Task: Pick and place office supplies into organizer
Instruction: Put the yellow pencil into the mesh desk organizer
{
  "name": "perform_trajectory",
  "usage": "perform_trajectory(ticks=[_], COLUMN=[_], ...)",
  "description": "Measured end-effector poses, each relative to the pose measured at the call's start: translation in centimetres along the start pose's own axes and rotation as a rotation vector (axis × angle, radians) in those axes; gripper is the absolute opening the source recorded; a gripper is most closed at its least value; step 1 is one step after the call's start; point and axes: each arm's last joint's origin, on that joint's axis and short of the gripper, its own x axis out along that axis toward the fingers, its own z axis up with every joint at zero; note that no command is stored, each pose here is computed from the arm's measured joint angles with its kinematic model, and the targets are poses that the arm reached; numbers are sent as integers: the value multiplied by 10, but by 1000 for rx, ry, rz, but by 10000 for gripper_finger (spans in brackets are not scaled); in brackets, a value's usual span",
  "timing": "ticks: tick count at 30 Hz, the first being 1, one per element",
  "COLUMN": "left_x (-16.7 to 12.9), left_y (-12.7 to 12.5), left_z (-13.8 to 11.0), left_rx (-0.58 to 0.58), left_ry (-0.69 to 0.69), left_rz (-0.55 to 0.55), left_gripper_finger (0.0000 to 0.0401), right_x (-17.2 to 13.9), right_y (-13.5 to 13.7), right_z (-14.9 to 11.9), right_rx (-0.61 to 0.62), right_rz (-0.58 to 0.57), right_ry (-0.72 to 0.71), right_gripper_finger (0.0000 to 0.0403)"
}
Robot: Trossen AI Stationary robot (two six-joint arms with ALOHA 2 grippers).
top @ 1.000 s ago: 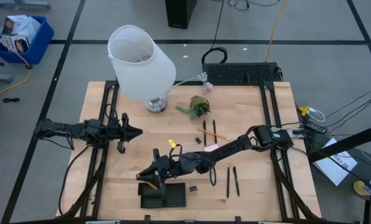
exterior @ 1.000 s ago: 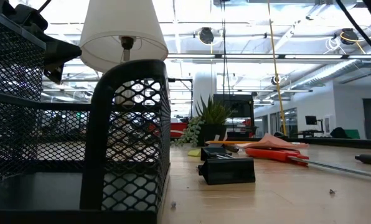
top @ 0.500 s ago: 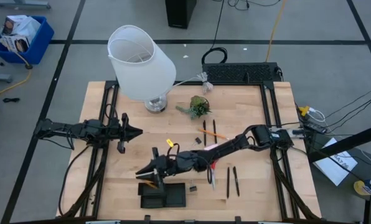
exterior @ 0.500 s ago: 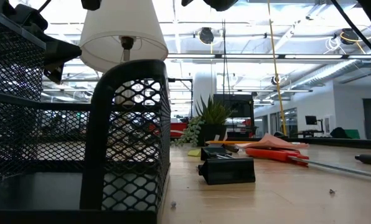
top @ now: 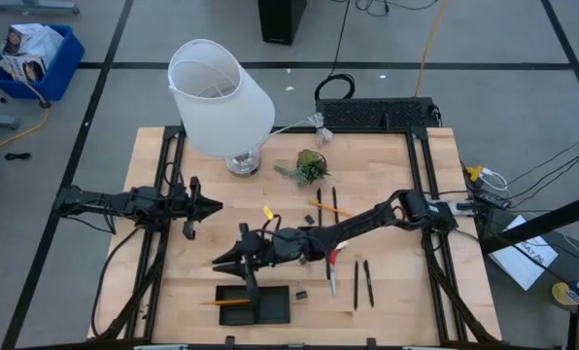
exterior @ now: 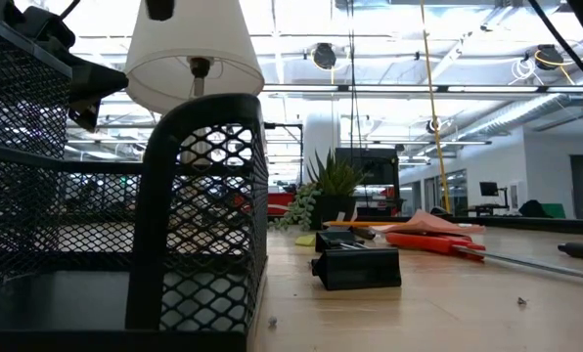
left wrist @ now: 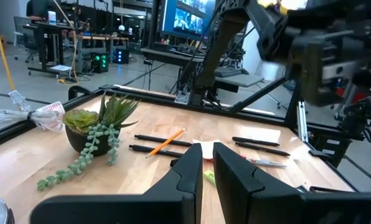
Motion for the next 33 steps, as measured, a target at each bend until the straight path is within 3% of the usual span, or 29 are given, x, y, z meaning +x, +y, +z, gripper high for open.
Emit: perform_trajectory(ticks=[6, 11, 19, 28, 33], left_x=[0, 0, 0, 0, 0], left_y=[0, 0, 0, 0, 0], left_z=[0, 0, 0, 0, 0], left_rx=[0, 0, 0, 0, 0], left_ry=[0, 1, 0, 0, 0], left_rz=[0, 0, 0, 0, 0], left_gripper_finger=[42, 42, 42, 42, 42], right_x=[-25, -56, -110, -128, -131], right_y=[8, 4, -27, -75, -88], right_z=[27, 41, 58, 48, 50], right_rx=[3, -88, -50, 58, 56], right_rz=[-99, -340, -642, -649, -668], right_ry=[242, 462, 796, 1086, 1103], right_gripper_finger=[79, 116, 185, 207, 202])
